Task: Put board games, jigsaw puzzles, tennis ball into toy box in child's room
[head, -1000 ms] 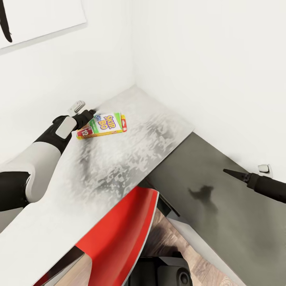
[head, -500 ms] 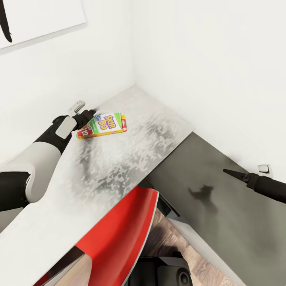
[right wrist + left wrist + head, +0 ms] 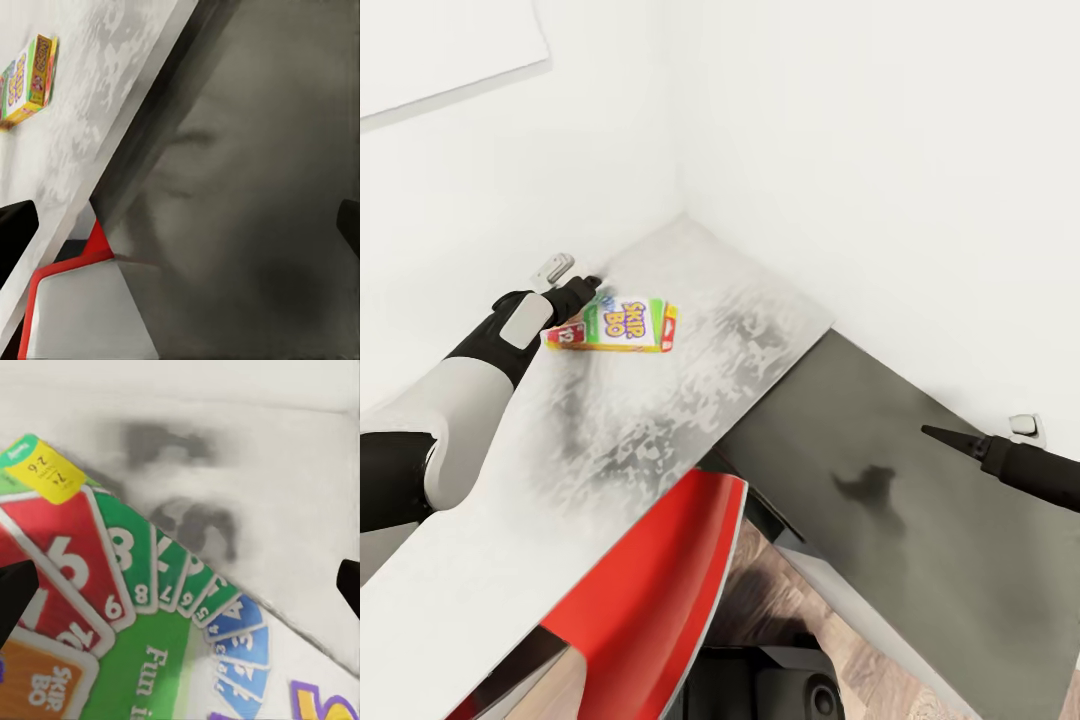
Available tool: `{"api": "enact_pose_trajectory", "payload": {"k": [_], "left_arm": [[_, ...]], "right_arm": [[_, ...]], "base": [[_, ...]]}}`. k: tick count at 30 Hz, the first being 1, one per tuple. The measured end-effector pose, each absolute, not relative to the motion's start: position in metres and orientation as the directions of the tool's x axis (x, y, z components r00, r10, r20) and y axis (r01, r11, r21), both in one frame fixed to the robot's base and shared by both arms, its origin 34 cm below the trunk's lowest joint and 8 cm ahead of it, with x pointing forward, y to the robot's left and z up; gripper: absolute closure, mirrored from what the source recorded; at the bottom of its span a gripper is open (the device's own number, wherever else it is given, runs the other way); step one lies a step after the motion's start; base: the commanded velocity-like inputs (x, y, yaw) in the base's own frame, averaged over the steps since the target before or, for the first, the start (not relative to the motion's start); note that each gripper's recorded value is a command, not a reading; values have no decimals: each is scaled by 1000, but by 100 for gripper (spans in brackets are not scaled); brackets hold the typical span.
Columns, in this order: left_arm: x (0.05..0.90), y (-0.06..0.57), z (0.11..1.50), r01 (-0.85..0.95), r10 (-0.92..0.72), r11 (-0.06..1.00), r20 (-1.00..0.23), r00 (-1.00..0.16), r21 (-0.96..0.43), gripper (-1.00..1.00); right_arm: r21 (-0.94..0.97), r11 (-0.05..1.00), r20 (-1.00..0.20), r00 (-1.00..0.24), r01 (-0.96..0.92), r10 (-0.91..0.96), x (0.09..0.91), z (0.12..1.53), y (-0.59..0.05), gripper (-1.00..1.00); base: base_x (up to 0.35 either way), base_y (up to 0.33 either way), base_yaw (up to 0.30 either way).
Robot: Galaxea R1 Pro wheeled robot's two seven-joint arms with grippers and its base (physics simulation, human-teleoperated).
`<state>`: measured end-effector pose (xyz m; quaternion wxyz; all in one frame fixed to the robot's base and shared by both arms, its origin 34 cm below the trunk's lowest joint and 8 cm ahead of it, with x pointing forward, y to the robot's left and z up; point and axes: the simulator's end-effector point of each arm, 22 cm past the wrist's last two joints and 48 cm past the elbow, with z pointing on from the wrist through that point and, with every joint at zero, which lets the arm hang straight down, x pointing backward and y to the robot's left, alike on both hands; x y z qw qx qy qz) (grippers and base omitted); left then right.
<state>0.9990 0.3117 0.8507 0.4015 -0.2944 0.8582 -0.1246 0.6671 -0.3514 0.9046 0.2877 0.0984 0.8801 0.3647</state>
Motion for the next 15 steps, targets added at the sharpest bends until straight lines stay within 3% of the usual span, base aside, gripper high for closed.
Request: {"api": "enact_pose_trajectory", "payload": {"k": [7,15], "left_arm": [[999,312,851,-405,-605,796,-617,-504,-449,-100],[999,315,851,-407,-613,790,-613,-498,-459,-100]], "right_arm": [[698,715,-435,-815,-37,383,667,905,-351,-100],[699,714,-434,-815,-36,383,667,905,-351,-100]], "base": [[0,0,-187],[0,0,-57]]}}
